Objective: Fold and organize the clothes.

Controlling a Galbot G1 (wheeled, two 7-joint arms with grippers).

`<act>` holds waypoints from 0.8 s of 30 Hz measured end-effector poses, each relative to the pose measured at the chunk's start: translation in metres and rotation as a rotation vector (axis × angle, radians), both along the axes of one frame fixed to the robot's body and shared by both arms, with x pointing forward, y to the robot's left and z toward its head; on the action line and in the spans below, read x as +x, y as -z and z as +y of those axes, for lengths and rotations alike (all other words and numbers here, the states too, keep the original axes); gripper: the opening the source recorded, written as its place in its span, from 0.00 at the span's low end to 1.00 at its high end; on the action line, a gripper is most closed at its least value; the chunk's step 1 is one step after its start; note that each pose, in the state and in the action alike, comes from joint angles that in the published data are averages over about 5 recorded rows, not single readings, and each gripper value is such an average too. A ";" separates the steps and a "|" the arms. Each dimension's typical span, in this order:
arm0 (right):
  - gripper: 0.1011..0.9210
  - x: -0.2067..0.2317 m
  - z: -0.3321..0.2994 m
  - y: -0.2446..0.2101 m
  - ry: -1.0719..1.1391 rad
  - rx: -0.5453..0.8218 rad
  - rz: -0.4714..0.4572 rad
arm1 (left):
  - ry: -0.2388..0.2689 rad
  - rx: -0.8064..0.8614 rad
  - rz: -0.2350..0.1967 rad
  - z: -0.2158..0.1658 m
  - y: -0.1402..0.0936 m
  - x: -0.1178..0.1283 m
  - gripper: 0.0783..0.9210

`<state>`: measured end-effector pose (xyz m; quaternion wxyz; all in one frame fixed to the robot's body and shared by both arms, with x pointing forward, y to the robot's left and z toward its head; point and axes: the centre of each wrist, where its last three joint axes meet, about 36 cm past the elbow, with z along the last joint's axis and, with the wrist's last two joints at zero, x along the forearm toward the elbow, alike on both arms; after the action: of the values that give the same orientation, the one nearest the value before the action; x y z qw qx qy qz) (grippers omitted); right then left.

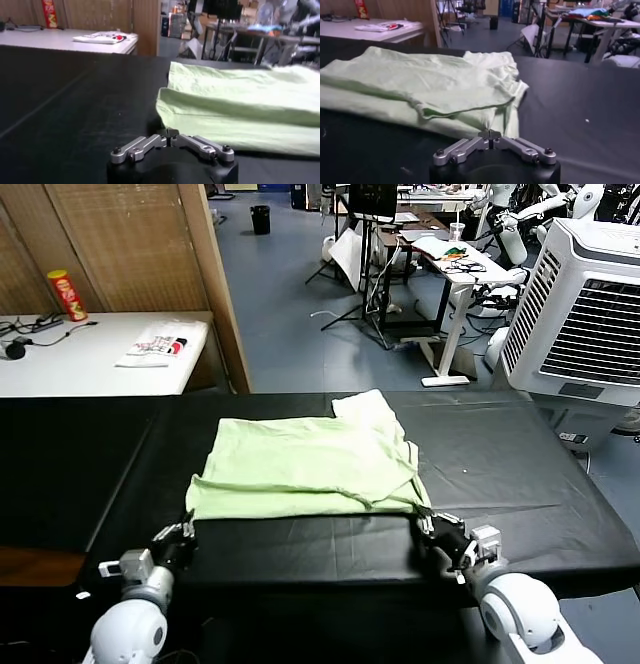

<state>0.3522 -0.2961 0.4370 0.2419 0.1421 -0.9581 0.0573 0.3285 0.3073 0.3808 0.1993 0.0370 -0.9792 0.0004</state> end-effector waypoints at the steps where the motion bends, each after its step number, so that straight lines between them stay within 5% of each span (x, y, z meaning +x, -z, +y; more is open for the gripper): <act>1: 0.03 -0.003 -0.002 -0.002 0.000 -0.005 0.005 | 0.003 0.007 0.004 -0.001 -0.002 -0.003 0.06; 13: 0.04 -0.049 -0.005 -0.010 0.027 -0.032 0.087 | 0.039 0.027 0.046 -0.015 -0.021 -0.054 0.06; 18: 0.27 -0.063 -0.002 -0.020 0.031 -0.047 0.115 | 0.029 0.018 0.069 -0.019 -0.030 -0.072 0.15; 24: 0.64 -0.072 0.001 -0.048 0.046 -0.085 0.128 | 0.013 0.041 0.107 -0.018 -0.046 -0.082 0.53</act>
<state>0.2804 -0.2949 0.4848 0.3098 0.1132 -0.9404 0.0833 0.2466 0.2896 0.4266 0.2505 0.0345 -0.9672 -0.0227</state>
